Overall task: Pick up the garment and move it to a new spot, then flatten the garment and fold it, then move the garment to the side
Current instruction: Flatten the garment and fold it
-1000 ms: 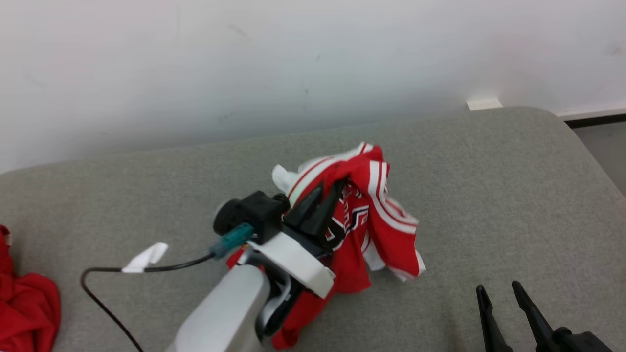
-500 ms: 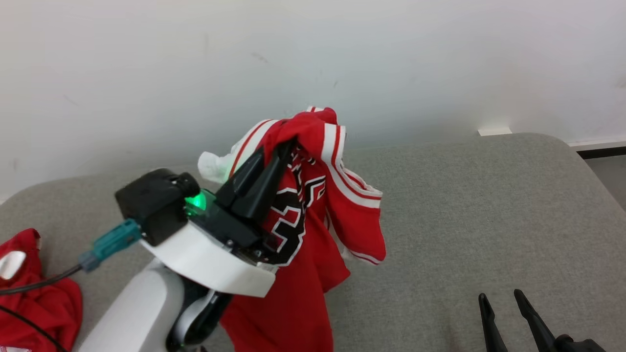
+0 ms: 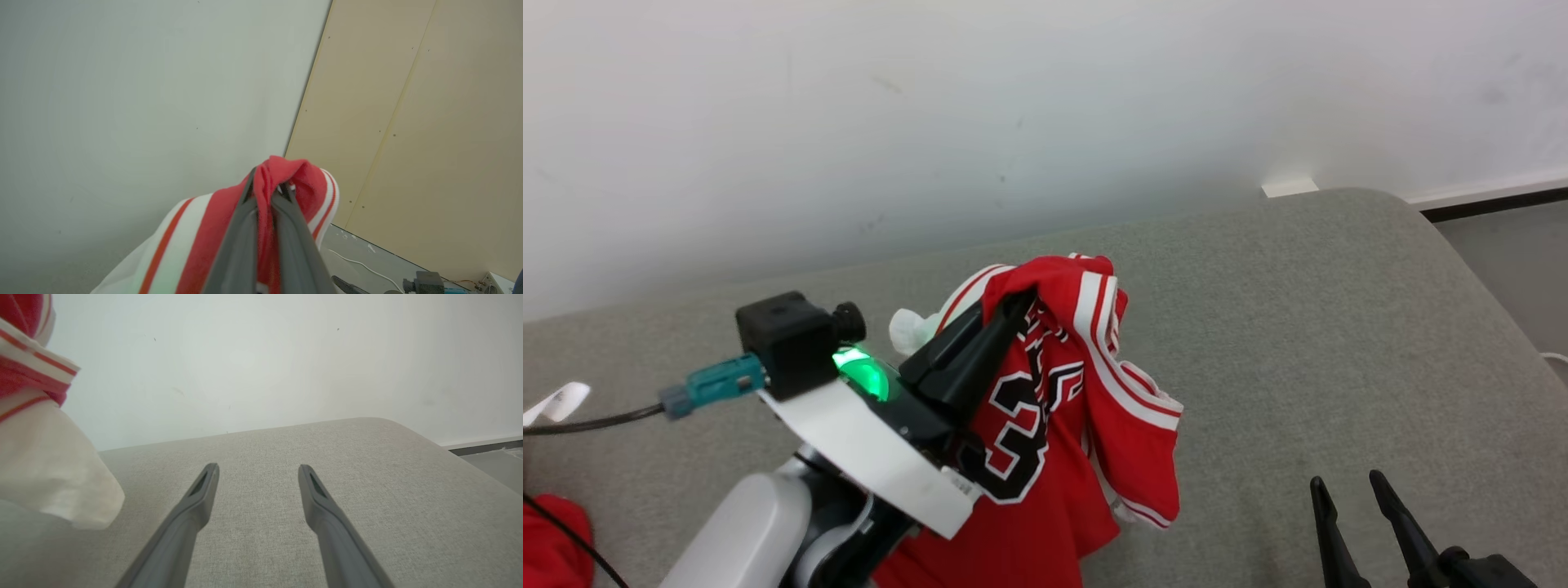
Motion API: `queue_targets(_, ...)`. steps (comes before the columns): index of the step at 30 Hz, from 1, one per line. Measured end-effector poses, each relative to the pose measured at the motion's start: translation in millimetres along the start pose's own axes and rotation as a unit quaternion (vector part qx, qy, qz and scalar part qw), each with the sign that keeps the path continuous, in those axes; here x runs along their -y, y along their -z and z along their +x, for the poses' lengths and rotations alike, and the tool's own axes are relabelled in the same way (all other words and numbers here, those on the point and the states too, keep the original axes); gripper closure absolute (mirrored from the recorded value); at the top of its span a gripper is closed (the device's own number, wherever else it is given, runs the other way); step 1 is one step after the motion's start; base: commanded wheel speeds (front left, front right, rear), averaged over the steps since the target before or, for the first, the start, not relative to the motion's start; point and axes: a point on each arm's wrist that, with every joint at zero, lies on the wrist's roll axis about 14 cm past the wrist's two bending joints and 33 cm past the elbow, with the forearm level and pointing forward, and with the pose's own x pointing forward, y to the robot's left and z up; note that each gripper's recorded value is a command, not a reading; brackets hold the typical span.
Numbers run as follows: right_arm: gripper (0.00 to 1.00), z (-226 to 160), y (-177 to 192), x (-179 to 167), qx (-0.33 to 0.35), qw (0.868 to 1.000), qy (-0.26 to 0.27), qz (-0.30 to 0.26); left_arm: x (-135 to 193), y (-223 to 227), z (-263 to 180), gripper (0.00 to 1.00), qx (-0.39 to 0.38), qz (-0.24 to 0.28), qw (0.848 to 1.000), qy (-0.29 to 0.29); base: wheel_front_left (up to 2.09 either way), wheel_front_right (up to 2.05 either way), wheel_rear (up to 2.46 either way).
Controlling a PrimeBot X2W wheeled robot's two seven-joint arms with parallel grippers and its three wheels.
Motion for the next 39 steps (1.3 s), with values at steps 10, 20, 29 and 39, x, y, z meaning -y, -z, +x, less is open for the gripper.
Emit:
queue_targets(10, 0.0, 5, -3, 24, 0.0, 0.999, 0.042, -0.007, -65, 84, 52, 1.0, -0.092, 0.001, 0.995, -0.03, 0.0, 0.0, 0.0)
queue_targets(20, 0.0, 2, 6, 43, -0.019, 0.997, 0.079, -0.008, -161, 146, 62, 0.0, -0.152, 0.107, 0.976, -0.117, 0.0, 0.0, 0.0)
queue_targets(29, 0.0, 8, 7, 39, -0.019, 0.997, 0.071, -0.003, -194, 155, 34, 0.0, -0.17, 0.113, 0.963, -0.178, 0.0, 0.0, 0.0)
queue_targets(39, 0.0, 2, 6, 25, -0.012, 0.999, 0.047, -0.002, -164, 107, 15, 0.0, -0.097, 0.129, 0.969, -0.185, 0.0, 0.0, 0.0)
